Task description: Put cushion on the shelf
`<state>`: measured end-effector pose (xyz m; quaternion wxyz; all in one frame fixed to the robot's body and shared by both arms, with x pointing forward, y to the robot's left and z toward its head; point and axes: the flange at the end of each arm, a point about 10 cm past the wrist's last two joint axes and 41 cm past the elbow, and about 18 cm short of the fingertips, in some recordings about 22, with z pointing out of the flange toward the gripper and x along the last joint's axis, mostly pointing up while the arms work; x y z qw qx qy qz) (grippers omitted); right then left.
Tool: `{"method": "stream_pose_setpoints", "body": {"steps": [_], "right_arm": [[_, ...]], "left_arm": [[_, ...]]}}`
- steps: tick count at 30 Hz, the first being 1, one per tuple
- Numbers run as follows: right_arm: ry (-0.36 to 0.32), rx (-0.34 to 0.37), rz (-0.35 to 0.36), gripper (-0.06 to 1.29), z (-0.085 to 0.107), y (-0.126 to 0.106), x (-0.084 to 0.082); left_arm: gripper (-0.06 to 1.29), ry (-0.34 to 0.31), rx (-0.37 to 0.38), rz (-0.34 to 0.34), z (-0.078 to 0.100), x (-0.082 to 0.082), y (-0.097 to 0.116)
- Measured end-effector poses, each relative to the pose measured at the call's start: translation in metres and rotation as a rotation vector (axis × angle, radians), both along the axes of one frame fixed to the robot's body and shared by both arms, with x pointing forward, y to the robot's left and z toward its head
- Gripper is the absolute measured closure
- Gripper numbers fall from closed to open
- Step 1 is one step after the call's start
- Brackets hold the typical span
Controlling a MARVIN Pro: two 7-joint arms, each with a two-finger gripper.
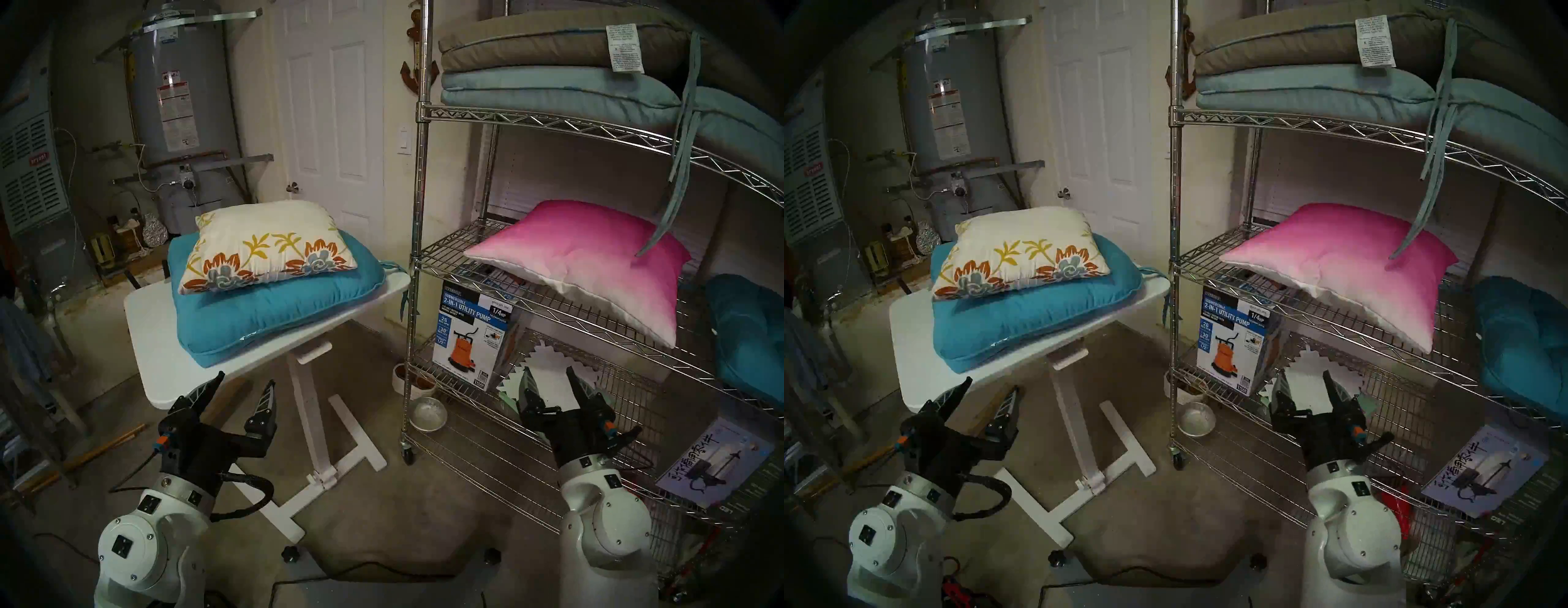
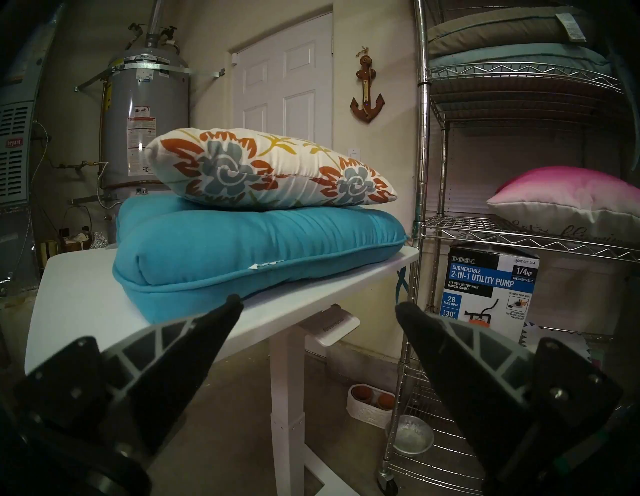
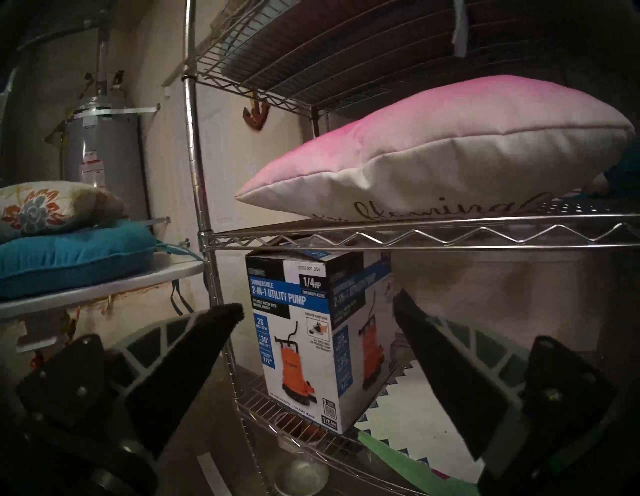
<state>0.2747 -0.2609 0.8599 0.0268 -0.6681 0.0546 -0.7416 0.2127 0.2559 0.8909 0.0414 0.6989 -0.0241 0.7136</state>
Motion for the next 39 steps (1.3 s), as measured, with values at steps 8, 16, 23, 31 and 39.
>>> {"method": "stream_pose_setpoints", "body": {"steps": [8,16,23,31,39], "right_arm": [[-0.006,0.236,-0.002,0.00,0.009,-0.023,0.005],[-0.063,0.480,0.046,0.00,0.023,-0.038,0.008],[-0.118,0.617,0.079,0.00,0.036,-0.050,0.008],[-0.134,0.750,0.052,0.00,0.027,-0.066,0.021],[-0.164,0.798,0.033,0.00,0.034,-0.074,0.033]], "left_arm": [[-0.03,0.001,0.000,0.000,0.000,0.000,0.000],[-0.03,0.001,-0.001,0.000,0.000,0.000,0.000],[-0.03,0.001,-0.001,0.000,0.000,0.000,0.000],[-0.03,0.001,-0.001,0.000,0.000,0.000,0.000],[-0.03,0.001,-0.001,0.001,0.000,0.000,0.000]]}}
